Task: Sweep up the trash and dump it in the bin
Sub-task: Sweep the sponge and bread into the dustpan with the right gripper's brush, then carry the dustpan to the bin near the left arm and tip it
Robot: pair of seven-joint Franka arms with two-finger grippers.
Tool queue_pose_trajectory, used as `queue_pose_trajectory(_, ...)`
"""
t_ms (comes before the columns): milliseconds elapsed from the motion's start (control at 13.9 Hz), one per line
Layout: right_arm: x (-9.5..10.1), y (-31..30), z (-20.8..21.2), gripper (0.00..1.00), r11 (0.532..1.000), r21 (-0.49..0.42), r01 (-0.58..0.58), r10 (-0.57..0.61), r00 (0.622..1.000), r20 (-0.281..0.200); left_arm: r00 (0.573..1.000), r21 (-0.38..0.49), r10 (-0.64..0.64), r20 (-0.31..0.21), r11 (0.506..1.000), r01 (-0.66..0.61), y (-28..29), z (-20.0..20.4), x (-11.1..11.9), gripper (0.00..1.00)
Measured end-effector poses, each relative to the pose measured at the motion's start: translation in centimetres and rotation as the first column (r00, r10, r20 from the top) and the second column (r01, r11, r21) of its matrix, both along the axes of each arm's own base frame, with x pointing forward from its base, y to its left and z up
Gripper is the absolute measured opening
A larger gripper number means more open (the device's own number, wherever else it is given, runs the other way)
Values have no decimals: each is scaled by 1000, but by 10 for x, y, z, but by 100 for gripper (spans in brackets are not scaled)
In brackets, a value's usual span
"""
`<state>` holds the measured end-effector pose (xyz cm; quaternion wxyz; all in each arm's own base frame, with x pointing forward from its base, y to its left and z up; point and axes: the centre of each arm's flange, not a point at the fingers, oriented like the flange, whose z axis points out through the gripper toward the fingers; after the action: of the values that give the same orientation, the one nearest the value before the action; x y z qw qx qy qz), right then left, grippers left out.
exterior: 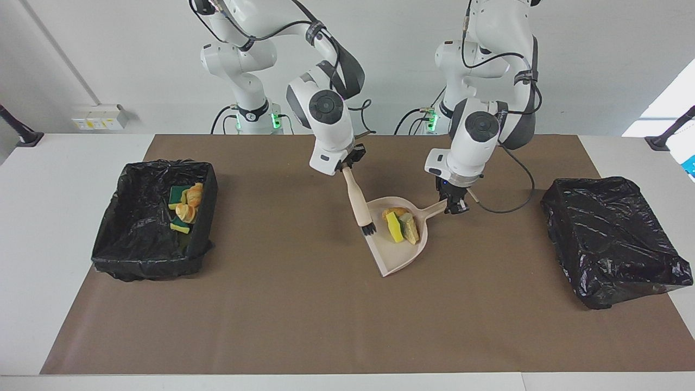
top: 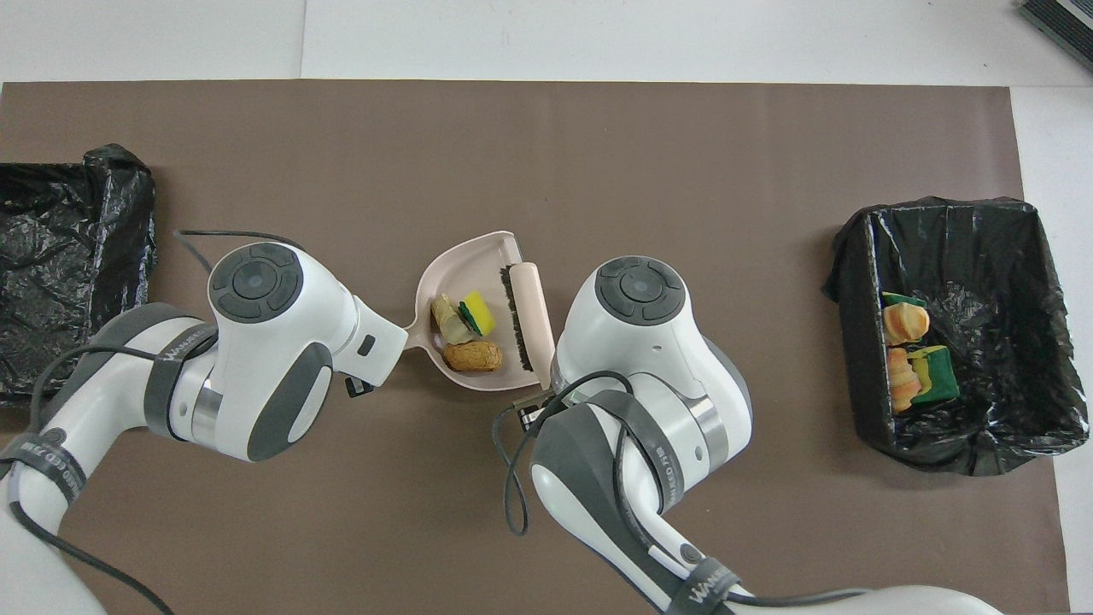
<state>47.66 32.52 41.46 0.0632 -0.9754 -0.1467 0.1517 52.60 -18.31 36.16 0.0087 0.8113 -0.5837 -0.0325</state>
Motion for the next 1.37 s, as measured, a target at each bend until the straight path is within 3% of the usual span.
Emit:
queue_pose_trajectory(217, -10, -9, 29, 27, 997, -65, 33, -31, 999, 33, 999, -30, 40, 7, 999, -40, 24, 10, 11, 33)
queue_pose_trajectory(433, -31, 5, 32, 27, 986, -116, 123, -119, 992, 36, 999, -68, 41, -1, 997, -41, 51, 35, 20, 33)
queue_pose_trajectory(722, -86, 55, 9, 27, 961, -200, 191, -195, 981, 1, 1000, -97, -7, -7, 995, 7, 105, 81, 24, 33)
queue_pose_trajectory(1083, -141, 128, -30, 27, 956, -200, 216, -223, 975, -16, 993, -115, -121, -5, 986, 120, 219, 139, 24, 33)
queue_pose_trajectory(1371, -157, 144, -67, 27, 956, -231, 181, -199, 978, -59, 981, -73, -188, -51, 980, 184, 319, 165, 15, 33)
